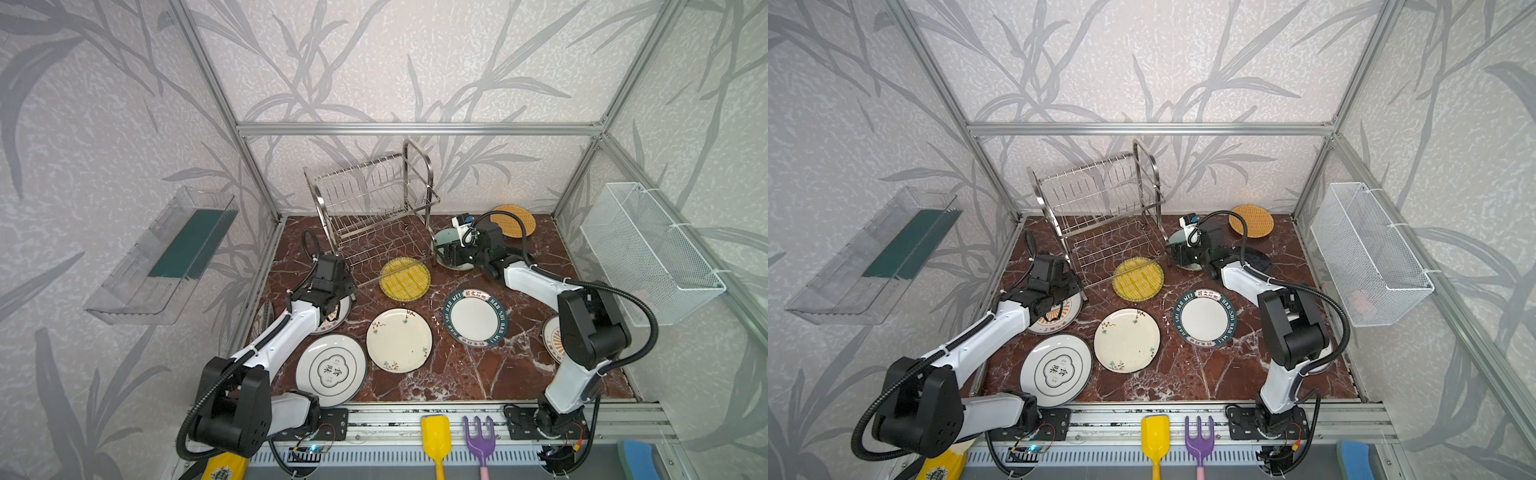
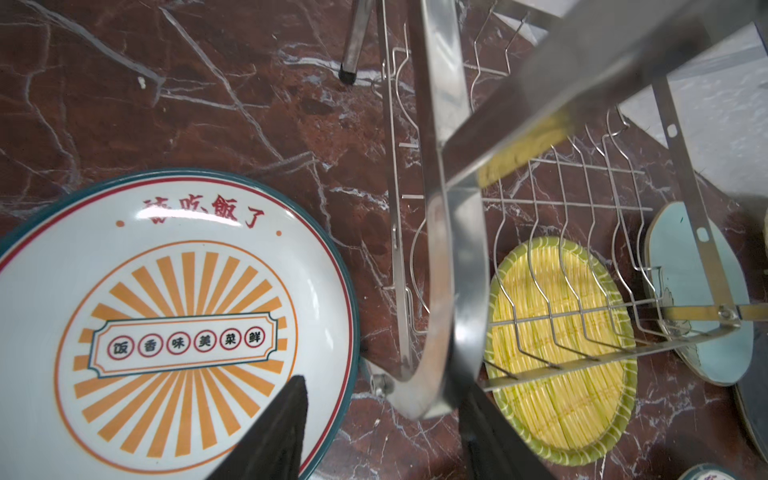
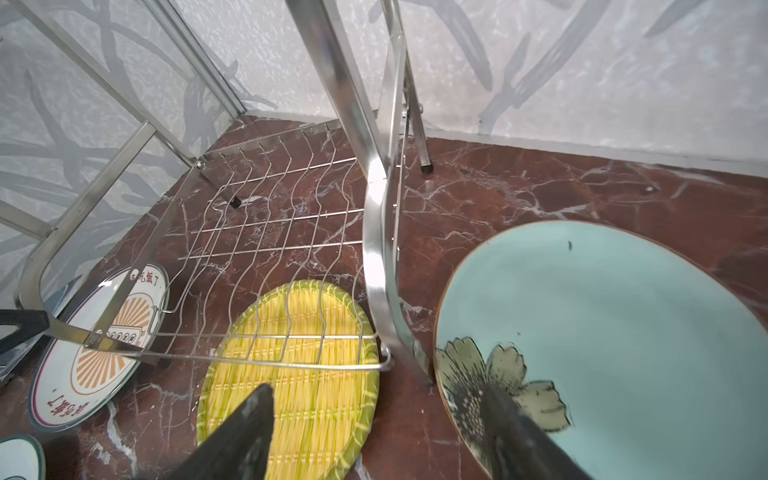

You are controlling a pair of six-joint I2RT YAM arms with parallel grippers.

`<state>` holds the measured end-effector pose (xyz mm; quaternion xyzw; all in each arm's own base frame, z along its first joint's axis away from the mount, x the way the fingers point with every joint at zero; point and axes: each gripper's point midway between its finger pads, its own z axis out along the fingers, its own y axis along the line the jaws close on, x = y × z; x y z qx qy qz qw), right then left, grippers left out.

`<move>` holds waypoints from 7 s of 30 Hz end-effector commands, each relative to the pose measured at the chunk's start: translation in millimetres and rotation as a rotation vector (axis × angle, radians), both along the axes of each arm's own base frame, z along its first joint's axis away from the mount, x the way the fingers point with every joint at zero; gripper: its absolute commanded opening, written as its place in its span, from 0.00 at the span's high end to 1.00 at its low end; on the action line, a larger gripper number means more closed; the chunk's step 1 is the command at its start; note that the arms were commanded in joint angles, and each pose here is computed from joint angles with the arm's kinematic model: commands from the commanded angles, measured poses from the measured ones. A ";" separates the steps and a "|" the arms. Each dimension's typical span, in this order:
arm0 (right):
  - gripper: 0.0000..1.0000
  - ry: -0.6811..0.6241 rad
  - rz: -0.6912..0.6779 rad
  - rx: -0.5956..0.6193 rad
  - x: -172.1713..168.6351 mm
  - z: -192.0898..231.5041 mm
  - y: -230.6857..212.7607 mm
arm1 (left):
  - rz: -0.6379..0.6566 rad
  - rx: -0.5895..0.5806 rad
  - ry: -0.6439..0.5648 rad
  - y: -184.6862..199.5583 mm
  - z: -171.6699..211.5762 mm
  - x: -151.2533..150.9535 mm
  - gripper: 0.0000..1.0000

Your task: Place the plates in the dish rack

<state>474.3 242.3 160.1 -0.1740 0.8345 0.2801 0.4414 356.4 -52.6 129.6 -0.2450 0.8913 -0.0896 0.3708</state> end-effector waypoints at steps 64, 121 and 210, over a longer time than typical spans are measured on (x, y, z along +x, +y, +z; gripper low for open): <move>1.00 0.040 -0.266 0.046 -57.3 -1.7 -0.7 | 0.058 -0.014 0.033 18.3 -28.6 70.4 0.83; 0.10 -0.010 -0.327 0.024 -66.3 21.5 -19.3 | 0.089 -0.085 -0.069 33.9 17.1 27.7 0.01; 0.07 0.362 -0.949 0.589 -154.7 -37.8 -298.5 | -0.891 -0.691 -0.211 -184.0 136.6 -32.6 0.02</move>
